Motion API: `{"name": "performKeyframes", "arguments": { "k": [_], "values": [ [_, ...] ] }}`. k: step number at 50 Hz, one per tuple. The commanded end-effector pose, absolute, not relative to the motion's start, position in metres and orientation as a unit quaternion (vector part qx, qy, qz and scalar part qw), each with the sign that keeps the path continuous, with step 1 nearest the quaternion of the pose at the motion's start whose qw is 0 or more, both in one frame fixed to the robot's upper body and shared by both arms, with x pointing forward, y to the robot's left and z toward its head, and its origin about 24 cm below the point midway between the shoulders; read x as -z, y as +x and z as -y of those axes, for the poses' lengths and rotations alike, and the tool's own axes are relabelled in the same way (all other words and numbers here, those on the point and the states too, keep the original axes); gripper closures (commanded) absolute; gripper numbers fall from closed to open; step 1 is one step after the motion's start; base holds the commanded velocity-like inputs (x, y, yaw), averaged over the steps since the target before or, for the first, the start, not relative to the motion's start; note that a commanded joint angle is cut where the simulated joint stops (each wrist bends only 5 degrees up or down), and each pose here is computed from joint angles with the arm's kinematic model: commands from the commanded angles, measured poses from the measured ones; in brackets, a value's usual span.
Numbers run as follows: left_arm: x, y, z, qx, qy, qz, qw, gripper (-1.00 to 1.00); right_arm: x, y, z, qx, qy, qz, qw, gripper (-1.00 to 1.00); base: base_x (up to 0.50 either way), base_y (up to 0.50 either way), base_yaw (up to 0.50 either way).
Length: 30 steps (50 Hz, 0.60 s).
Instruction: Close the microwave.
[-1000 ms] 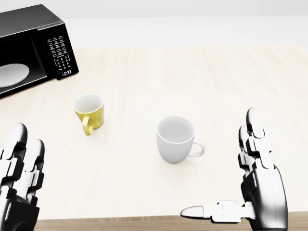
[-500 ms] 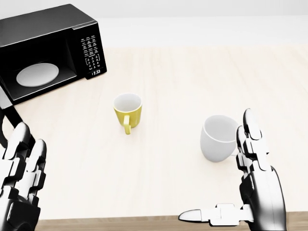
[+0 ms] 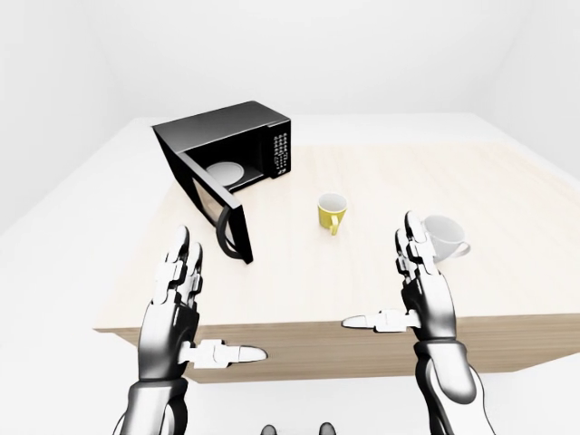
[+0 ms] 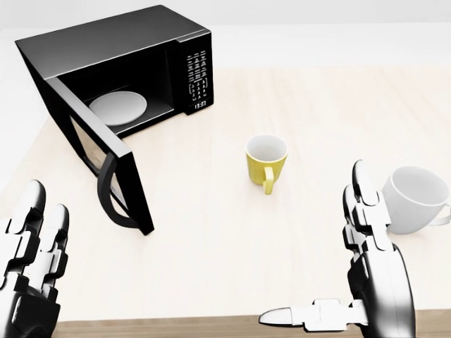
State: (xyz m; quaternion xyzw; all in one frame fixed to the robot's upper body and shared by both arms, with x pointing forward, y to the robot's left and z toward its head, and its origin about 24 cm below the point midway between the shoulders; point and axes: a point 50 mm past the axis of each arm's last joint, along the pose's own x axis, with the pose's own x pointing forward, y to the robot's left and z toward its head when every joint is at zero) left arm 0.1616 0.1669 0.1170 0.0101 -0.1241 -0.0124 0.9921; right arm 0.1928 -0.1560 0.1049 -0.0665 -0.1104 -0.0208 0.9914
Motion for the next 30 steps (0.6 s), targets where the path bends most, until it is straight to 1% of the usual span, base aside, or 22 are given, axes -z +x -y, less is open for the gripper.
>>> {"name": "performKeyframes", "arguments": {
  "k": [1, 30],
  "values": [
    [-0.1173, 0.1616, -0.1669, 0.013, 0.010, 0.124, 0.992, -1.00, -0.1052, 0.1929, 0.1554, 0.020, -0.067, 0.111, 0.991, -1.00, 0.00, 0.50, 0.00],
    [-0.1159, 0.1620, -0.1668, 0.012, 0.011, 0.121, 0.992, -1.00, -0.1040, 0.1925, 0.1542, 0.018, -0.069, 0.110, 0.991, -1.00, 0.00, 0.50, 0.00]
  ]
}}
